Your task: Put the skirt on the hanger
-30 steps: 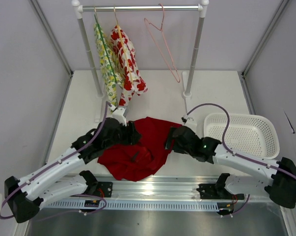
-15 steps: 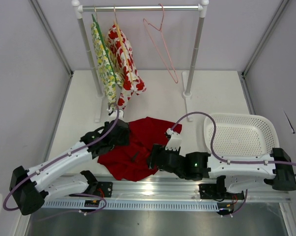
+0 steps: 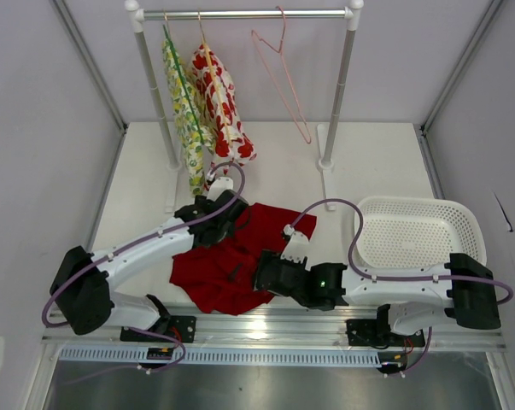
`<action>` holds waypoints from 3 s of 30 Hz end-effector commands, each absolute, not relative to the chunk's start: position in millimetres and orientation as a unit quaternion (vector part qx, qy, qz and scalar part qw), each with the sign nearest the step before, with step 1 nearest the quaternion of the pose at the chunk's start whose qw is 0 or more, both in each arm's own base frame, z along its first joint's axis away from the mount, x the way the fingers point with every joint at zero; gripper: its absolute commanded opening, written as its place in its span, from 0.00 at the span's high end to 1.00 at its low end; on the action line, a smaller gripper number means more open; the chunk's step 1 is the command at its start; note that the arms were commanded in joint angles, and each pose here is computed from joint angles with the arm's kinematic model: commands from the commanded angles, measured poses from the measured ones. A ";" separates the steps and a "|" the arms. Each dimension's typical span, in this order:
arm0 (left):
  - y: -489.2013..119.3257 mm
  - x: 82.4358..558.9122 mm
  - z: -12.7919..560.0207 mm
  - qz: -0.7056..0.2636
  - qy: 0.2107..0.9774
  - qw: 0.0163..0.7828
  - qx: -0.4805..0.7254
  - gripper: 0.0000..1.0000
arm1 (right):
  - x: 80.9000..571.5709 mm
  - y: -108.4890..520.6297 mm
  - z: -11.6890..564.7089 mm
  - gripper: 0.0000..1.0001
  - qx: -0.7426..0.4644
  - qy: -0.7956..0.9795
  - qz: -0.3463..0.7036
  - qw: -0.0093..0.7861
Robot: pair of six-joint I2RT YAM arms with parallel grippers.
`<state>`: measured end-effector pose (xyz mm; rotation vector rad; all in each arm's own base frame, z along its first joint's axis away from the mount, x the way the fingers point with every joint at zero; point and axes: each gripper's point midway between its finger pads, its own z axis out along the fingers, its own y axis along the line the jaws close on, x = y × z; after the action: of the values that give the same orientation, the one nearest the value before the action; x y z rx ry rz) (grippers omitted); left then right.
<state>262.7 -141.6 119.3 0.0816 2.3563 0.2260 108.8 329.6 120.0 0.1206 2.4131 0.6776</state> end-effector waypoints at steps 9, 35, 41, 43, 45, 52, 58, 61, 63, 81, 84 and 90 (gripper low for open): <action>-138.1 301.4 109.0 0.121 0.927 0.345 0.080 0.34 | 121.1 327.3 105.7 0.31 0.059 0.913 0.254 0.313; -160.1 263.3 158.6 -0.114 0.918 0.380 0.012 1.00 | 312.8 152.4 249.6 1.00 0.114 0.875 0.120 0.454; -159.2 231.8 168.6 -0.177 0.904 0.388 -0.013 1.00 | 334.1 173.2 270.9 1.00 0.064 0.881 0.133 0.450; -163.9 219.7 173.4 -0.200 0.898 0.391 -0.011 1.00 | 322.9 186.7 254.9 1.00 0.041 0.888 0.145 0.433; -173.8 205.4 172.6 -0.217 0.898 0.382 -0.003 1.00 | 309.8 197.9 244.0 1.00 0.020 0.894 0.153 0.420; -179.2 196.1 135.6 -0.200 0.909 0.365 -0.007 0.97 | 270.7 204.9 147.7 0.83 -0.008 0.933 0.133 0.333; -184.0 220.1 124.6 -0.153 0.914 0.376 0.012 0.57 | 255.7 208.3 112.0 0.50 -0.010 0.941 0.135 0.311; -193.8 231.3 134.9 -0.150 0.910 0.384 0.032 0.48 | 250.8 214.7 111.5 0.37 -0.020 0.940 0.131 0.313; -201.9 238.1 145.9 -0.162 0.902 0.398 0.043 0.43 | 247.0 221.9 114.0 0.30 -0.030 0.938 0.133 0.318; -217.2 264.9 130.9 -0.089 0.910 0.366 0.174 0.68 | 226.3 214.1 109.3 0.09 0.050 0.927 0.134 0.346; -208.4 275.8 117.0 -0.076 0.923 0.353 0.134 0.88 | 222.9 213.4 119.4 0.06 0.066 0.914 0.171 0.363; -186.8 294.9 82.9 -0.035 0.941 0.330 0.071 1.00 | 234.8 198.0 114.6 0.07 0.095 0.902 0.183 0.379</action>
<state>278.1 -193.3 82.9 0.3022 2.4825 -0.1410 215.3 201.8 111.4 0.1554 2.3730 0.4413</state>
